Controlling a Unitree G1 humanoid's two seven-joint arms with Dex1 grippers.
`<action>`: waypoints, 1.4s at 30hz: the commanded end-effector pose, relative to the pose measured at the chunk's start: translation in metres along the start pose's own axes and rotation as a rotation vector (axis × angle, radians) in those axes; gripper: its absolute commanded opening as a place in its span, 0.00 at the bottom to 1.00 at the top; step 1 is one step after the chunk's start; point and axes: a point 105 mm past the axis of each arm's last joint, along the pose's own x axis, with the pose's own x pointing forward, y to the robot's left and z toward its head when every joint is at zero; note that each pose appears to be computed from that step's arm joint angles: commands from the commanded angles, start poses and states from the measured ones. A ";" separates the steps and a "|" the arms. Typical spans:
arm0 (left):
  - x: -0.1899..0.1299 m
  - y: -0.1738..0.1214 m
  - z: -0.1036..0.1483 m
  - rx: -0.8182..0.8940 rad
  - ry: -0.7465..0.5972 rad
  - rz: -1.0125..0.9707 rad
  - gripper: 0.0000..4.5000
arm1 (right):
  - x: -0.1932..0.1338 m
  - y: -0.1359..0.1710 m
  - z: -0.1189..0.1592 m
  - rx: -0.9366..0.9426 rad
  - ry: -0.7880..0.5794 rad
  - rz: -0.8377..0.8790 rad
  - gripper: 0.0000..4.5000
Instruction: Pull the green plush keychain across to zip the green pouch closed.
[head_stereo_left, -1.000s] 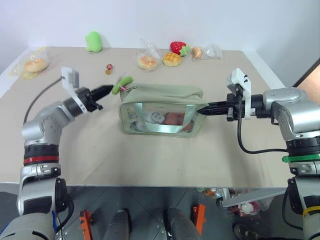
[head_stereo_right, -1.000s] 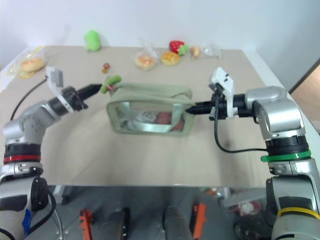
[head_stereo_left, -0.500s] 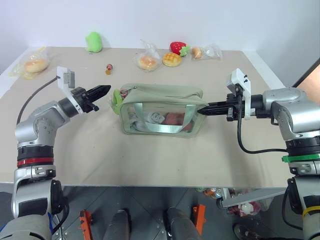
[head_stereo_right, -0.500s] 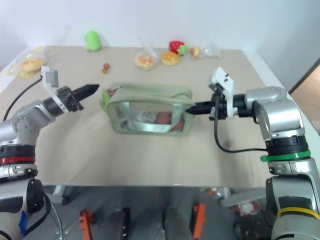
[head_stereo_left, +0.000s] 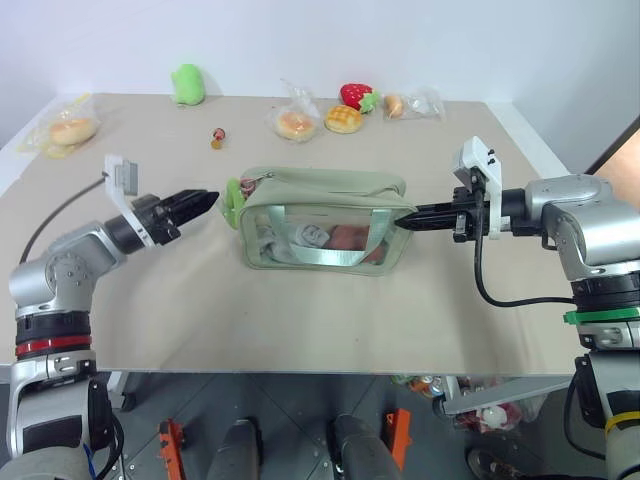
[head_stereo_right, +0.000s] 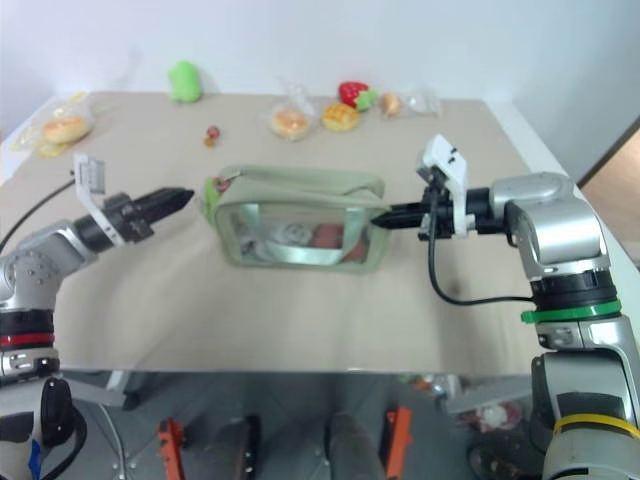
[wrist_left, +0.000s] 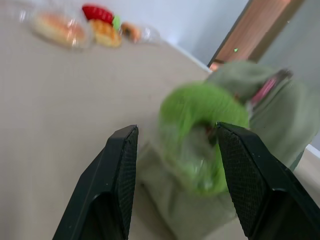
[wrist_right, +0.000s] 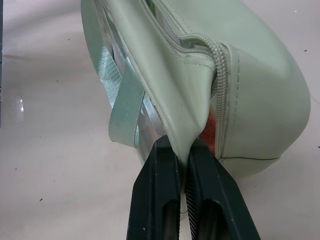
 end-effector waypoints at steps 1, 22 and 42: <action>0.005 -0.009 0.004 0.004 -0.025 -0.031 0.56 | -0.006 0.002 0.013 -0.041 -0.030 -0.004 0.00; 0.027 -0.006 -0.001 -0.119 -0.077 -0.054 0.08 | -0.011 0.005 0.012 -0.027 -0.036 -0.027 0.00; 0.075 -0.097 0.104 0.265 -0.309 -0.272 0.00 | -0.006 0.003 0.013 -0.030 -0.043 -0.020 0.00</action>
